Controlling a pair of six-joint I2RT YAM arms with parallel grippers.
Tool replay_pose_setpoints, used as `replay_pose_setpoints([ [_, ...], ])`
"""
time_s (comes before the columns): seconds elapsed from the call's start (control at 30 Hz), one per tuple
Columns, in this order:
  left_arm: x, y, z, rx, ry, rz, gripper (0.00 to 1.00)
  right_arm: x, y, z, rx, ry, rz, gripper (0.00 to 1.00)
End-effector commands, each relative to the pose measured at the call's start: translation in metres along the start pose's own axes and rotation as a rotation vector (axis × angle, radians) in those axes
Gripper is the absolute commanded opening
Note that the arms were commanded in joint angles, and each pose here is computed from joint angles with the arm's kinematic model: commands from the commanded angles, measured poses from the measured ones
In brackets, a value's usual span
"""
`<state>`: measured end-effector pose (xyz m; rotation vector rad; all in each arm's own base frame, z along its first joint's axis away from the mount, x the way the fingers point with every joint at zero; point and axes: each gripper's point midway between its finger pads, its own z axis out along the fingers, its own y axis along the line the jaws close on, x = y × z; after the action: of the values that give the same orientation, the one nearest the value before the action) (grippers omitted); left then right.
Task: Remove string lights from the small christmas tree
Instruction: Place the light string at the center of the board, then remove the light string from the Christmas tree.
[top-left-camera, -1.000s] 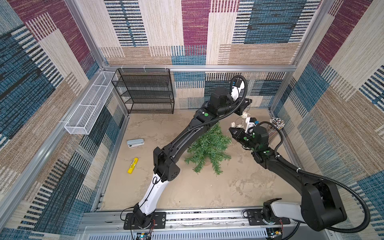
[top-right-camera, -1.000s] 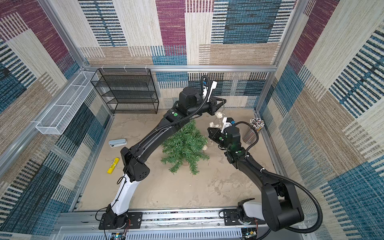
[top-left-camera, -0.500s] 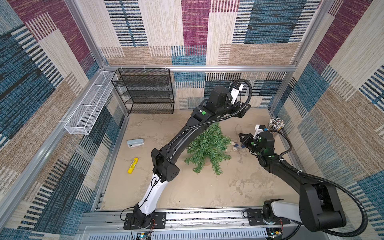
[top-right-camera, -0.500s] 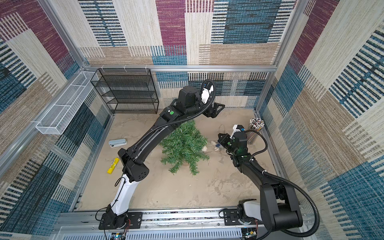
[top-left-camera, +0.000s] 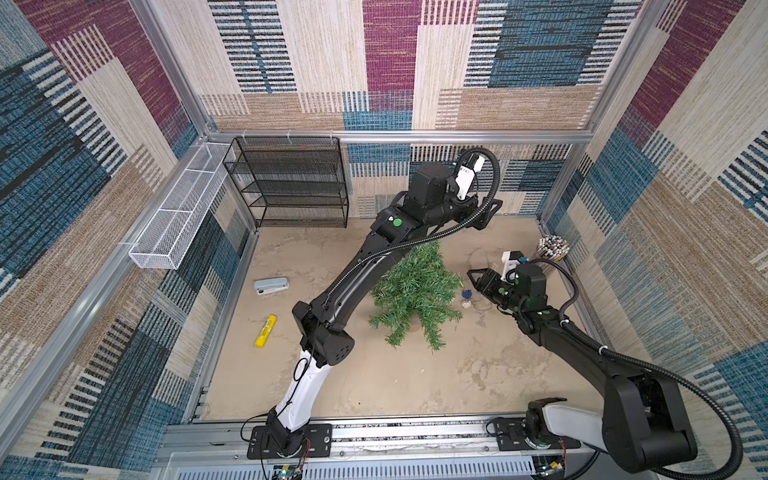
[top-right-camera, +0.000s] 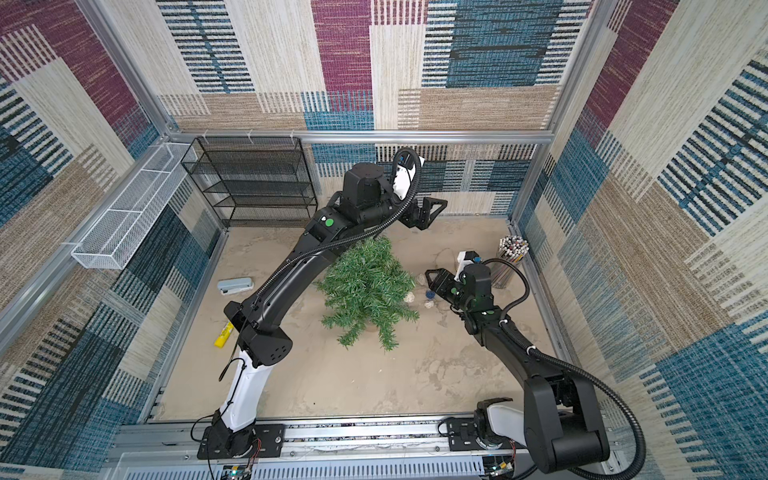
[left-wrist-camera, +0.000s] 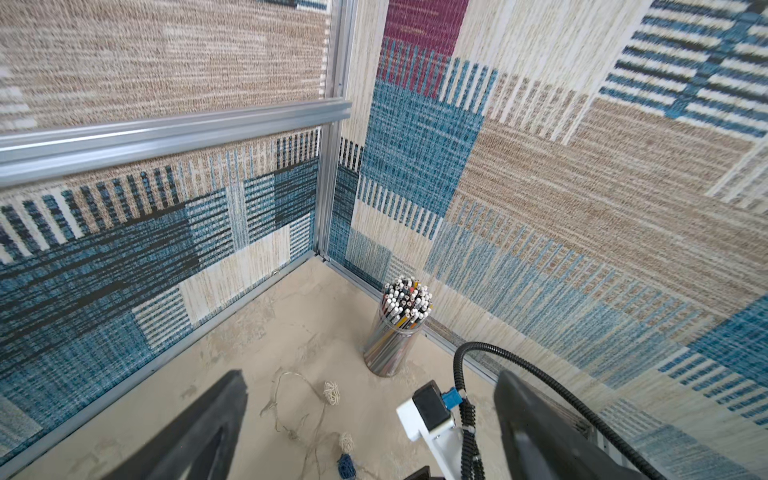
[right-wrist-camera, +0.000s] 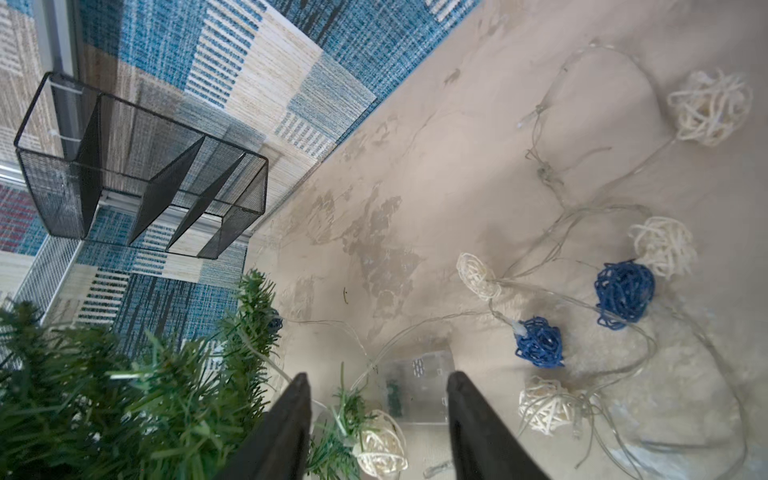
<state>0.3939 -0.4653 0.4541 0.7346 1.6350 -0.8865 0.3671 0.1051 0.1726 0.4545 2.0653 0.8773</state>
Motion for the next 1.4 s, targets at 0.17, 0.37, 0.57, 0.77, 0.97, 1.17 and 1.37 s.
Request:
replay_pose_setpoints([
  [0.17,-0.028,-0.02,-0.03,0.063,-0.041,-0.017,0.99,0.021,-0.02,0.0,0.055,0.13,0.018,0.74],
  [0.37,-0.032,-0.022,-0.035,0.067,-0.043,-0.018,0.99,0.027,-0.023,0.008,0.061,0.173,0.034,0.77],
  [0.57,-0.046,-0.03,-0.038,0.111,-0.095,-0.023,0.99,0.032,-0.047,0.013,0.158,0.206,-0.004,0.78],
  [0.77,-0.052,-0.027,-0.053,0.064,-0.083,0.036,0.99,0.039,-0.048,0.008,0.165,0.232,-0.032,0.77],
  [0.97,-0.054,-0.01,-0.087,-0.061,-0.062,0.109,0.99,0.062,-0.063,0.013,0.239,0.312,-0.09,0.78],
  [1.17,-0.027,0.018,-0.115,-0.177,0.021,0.108,0.99,0.08,-0.057,0.045,0.173,0.383,-0.037,0.8],
  [1.37,0.003,0.04,-0.141,-0.245,0.076,0.065,0.99,0.064,-0.051,0.072,0.128,0.351,0.021,0.81],
])
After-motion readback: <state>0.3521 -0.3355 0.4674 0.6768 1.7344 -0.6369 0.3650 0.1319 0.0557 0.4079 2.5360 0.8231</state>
